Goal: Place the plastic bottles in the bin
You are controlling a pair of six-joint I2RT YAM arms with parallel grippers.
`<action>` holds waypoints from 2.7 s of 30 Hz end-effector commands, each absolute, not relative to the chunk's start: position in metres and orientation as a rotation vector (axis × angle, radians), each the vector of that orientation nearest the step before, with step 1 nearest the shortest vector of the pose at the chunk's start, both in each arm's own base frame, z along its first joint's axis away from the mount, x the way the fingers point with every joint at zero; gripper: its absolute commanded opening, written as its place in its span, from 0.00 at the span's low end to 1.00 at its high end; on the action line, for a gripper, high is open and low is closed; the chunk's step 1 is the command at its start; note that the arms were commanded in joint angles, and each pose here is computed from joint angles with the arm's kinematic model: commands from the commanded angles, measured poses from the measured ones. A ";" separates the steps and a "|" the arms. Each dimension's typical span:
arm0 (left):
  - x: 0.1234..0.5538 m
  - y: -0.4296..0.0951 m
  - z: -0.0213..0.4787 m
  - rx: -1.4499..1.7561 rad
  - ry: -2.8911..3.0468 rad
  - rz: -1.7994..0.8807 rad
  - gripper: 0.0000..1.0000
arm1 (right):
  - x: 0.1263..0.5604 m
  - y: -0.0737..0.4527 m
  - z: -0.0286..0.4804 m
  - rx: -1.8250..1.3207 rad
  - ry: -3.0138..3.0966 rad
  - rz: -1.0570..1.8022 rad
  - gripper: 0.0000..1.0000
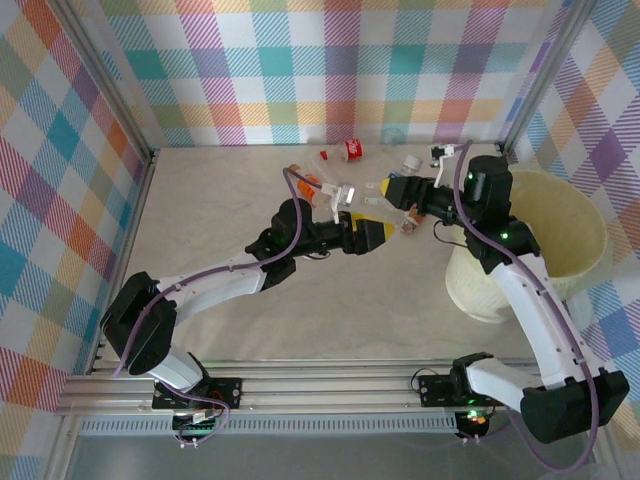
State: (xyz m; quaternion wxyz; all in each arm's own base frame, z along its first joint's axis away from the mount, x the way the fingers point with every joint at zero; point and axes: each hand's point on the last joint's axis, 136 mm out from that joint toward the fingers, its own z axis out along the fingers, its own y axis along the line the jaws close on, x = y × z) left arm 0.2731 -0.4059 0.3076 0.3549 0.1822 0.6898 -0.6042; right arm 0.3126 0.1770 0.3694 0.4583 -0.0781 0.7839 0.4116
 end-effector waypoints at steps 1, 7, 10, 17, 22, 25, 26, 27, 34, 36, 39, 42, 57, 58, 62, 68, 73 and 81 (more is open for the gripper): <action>0.282 -0.393 0.302 0.478 1.800 -1.436 0.98 | 0.317 0.143 0.385 -0.112 1.863 0.795 0.48; 0.292 -0.375 0.298 0.430 1.817 -1.280 1.00 | 0.308 0.102 0.408 -0.041 1.785 0.547 0.47; 0.298 -0.367 0.297 0.397 1.823 -1.218 1.00 | 0.302 0.088 0.420 -0.029 1.745 0.456 0.46; 0.312 -0.347 0.284 0.294 1.880 -1.064 1.00 | 0.282 0.042 0.458 0.056 1.601 0.195 0.44; 0.320 -0.337 0.271 0.245 1.923 -0.979 1.00 | 0.274 0.015 0.473 0.087 1.560 -0.001 0.44; 0.326 -0.328 0.260 0.187 1.960 -0.916 1.00 | 0.274 -0.013 0.471 0.140 1.567 -0.207 0.45; 0.328 -0.326 0.256 0.166 1.972 -0.904 1.00 | 0.275 -0.021 0.466 0.166 1.580 -0.265 0.45; 0.330 -0.325 0.253 0.146 1.980 -0.896 1.00 | 0.277 -0.026 0.461 0.152 1.598 -0.335 0.45; 0.340 -0.311 0.231 0.027 2.036 -0.805 1.00 | 0.295 -0.065 0.415 0.209 1.735 -0.671 0.46; 0.342 -0.306 0.227 0.004 2.048 -0.779 1.00 | 0.297 -0.079 0.406 0.238 1.753 -0.726 0.45; 0.345 -0.298 0.217 -0.029 2.081 -0.734 1.00 | 0.296 -0.104 0.392 0.284 1.772 -0.846 0.45; 0.348 -0.293 0.208 -0.063 2.109 -0.714 1.00 | 0.289 -0.124 0.376 0.335 1.796 -0.905 0.47; 0.356 -0.270 0.182 -0.172 2.195 -0.641 1.00 | 0.264 -0.190 0.321 0.649 1.872 -1.030 0.59; 0.356 -0.269 0.180 -0.173 2.203 -0.638 1.00 | 0.263 -0.191 0.318 0.662 1.877 -1.027 0.62; 0.358 -0.263 0.174 -0.184 2.228 -0.615 1.00 | 0.263 -0.193 0.312 0.663 1.907 -1.035 0.73; 0.359 -0.253 0.163 -0.237 2.248 -0.585 1.00 | 0.264 -0.188 0.313 0.637 1.964 -1.006 0.90; 0.358 -0.248 0.154 -0.254 2.274 -0.567 1.00 | 0.265 -0.179 0.316 0.635 1.972 -0.906 1.00; 0.360 -0.242 0.148 -0.267 2.286 -0.540 1.00 | 0.253 -0.158 0.338 0.610 1.954 -0.740 1.00</action>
